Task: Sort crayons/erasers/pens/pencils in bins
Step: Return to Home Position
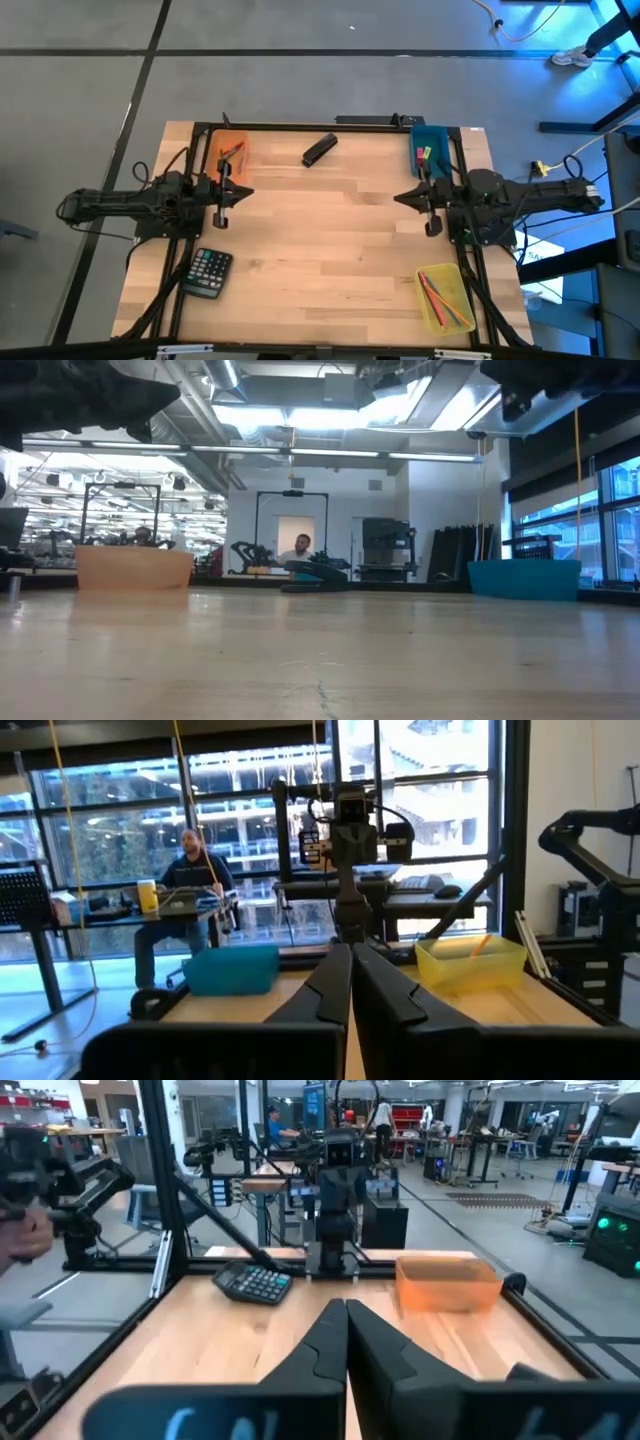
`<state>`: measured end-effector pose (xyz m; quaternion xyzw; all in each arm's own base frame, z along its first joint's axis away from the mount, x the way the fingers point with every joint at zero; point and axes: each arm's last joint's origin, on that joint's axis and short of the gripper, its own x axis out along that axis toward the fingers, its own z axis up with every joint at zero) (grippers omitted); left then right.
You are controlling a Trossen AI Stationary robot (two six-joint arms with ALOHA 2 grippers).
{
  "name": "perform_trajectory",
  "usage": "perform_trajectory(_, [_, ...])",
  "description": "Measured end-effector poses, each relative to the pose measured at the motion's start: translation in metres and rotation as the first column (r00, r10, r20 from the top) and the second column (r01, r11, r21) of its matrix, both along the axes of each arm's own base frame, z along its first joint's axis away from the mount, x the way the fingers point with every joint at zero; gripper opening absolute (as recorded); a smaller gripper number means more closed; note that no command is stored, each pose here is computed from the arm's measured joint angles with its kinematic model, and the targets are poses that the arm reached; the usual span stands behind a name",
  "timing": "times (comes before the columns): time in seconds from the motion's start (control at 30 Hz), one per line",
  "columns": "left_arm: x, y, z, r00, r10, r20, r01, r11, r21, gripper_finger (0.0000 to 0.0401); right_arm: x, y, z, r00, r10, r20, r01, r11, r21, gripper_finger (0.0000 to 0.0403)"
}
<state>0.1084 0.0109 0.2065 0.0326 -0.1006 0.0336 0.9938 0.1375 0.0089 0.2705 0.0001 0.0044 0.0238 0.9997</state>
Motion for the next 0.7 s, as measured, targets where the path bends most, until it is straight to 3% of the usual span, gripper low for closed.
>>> perform_trajectory(0.27, [-0.008,-0.001,0.007,0.997,0.017,0.08,-0.024,0.996,0.089,0.0004,-0.021,-0.003,-0.024,0.998,0.001,0.058,-0.001,1.0,0.003,0.0005])
perform_trajectory(0.7, [-0.008,0.0,-0.013,0.997,0.023,0.068,-0.029,0.996,0.079,0.0002,-0.034,-0.005,-0.053,0.994,-0.012,0.105,0.004,0.997,0.081,0.0005])
